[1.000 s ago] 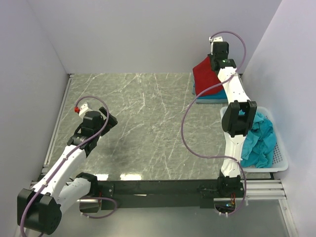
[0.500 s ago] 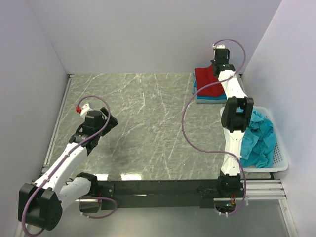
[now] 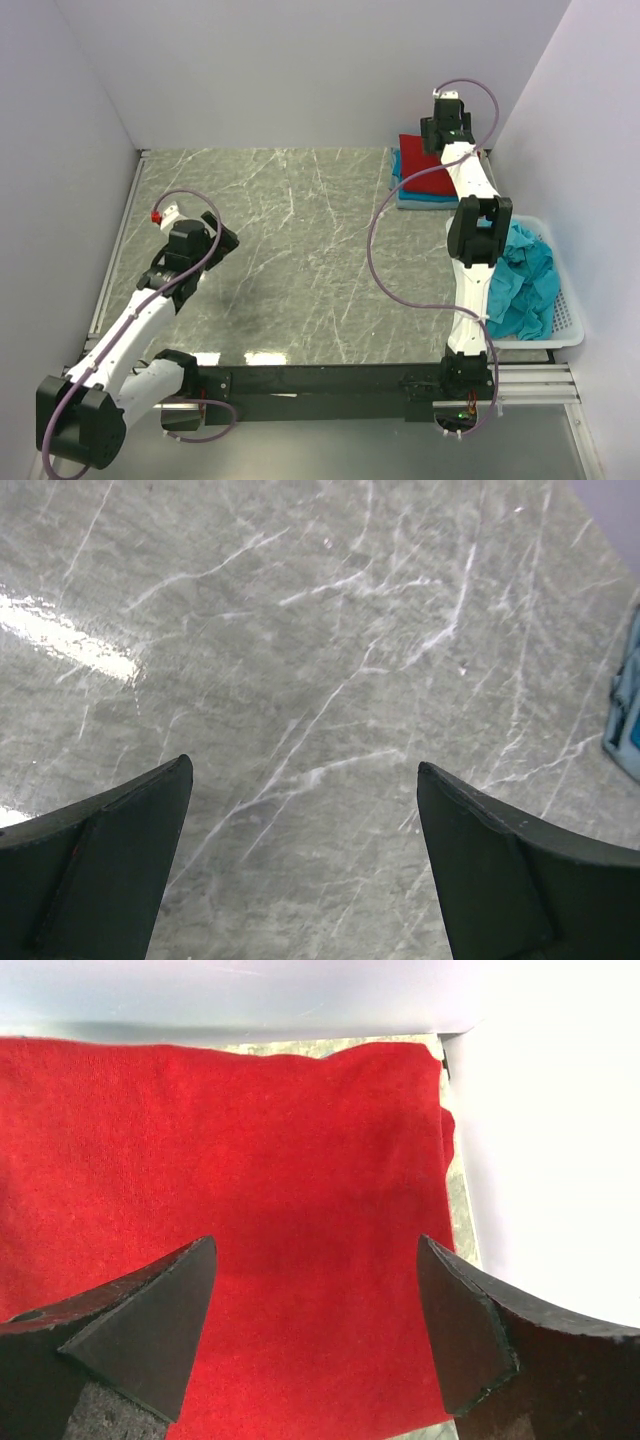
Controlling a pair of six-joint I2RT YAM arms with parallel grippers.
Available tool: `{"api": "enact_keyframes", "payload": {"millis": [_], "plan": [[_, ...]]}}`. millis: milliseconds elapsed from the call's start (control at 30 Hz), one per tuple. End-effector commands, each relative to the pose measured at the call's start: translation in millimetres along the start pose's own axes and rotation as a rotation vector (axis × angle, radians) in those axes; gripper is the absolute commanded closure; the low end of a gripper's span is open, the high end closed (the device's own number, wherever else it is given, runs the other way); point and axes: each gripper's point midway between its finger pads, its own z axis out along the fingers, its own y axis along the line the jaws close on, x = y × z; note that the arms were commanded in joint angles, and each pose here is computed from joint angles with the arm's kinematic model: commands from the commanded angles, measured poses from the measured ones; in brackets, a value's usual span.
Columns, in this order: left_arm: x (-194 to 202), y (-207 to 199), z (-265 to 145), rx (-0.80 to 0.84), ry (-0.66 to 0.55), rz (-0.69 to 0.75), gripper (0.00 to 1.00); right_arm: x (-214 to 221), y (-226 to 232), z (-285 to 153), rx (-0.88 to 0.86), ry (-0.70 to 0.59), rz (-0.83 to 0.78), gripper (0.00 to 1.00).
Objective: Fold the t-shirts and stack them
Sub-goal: Neatly place the folded tshirt to the corner, then reset both grippers
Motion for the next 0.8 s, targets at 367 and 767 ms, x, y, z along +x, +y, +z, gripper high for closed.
{"api": "enact_keyframes", "payload": {"millis": [367, 767], "plan": [[-44.4, -32.0, -40.8, 0.158, -0.144, -0.039, 0.01, -89.5, -49.6, -147.3, -0.067, -0.233, 0.274, 0.11], [-62.8, -41.3, -72.7, 0.195, -0.172, -0.051, 0.01, -10.1, -16.6, -266.9, -0.319, -0.257, 0.514, 0.09]]}}
